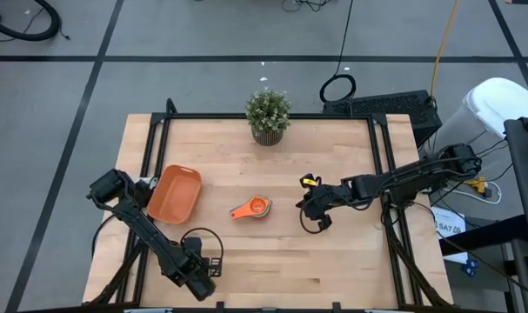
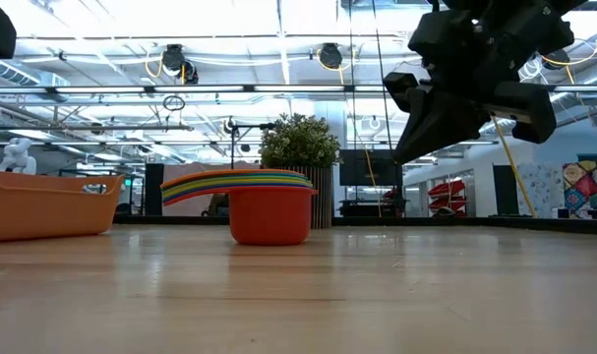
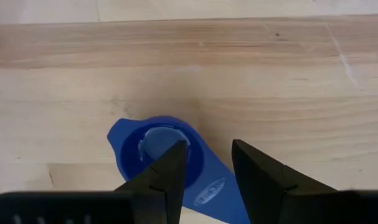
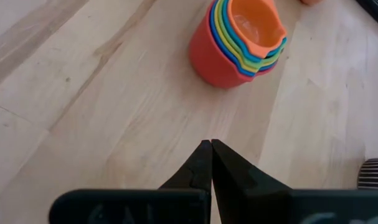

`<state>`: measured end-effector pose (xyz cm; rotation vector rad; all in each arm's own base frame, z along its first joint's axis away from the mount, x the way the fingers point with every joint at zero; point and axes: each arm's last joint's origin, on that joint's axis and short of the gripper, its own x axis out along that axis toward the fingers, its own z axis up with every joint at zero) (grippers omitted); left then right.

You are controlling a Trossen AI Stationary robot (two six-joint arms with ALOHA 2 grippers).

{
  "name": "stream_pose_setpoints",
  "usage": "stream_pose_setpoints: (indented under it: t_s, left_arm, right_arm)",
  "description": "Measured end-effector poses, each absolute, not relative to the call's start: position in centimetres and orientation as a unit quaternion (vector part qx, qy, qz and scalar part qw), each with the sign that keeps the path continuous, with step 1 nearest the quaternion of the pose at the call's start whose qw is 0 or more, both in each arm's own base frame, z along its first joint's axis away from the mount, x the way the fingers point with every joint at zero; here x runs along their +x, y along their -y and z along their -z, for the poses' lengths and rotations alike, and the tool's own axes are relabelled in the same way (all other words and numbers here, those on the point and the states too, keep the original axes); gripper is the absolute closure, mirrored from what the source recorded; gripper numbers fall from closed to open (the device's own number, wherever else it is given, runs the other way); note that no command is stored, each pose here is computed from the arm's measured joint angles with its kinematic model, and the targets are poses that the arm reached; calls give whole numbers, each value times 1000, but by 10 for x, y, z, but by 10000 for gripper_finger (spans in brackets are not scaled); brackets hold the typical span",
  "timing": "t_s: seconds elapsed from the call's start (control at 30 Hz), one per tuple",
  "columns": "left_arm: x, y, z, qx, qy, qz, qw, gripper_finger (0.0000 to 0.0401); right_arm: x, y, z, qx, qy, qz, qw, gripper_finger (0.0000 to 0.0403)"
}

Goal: Nest measuring cups in basket
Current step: Stack the dark blue measuring cup on top of the orange measuring cup

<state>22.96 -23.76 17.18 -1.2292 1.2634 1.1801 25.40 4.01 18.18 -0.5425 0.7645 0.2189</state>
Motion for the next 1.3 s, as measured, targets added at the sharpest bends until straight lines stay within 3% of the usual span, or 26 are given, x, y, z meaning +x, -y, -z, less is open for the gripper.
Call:
stream_pose_setpoints:
  t_s: [0.67, 0.77, 0.93, 1.3]
  left_arm:
    - [235, 248, -140, -478, -540, -488, 492, 269]
    - [235, 248, -140, -463, -555, -467, 509, 290]
    - [238, 250, -140, -423, -600, -398, 551, 379]
    - [267, 231, -145, -295, -645, -242, 662, 391]
  right_arm:
    - [253, -40, -181, -252, -373, -102, 887, 403]
    - [254, -40, -181, -253, -370, -102, 888, 403]
    - [254, -40, -182, -254, -368, -102, 888, 403]
    - [259, -41, -187, -228, -338, -86, 909, 403]
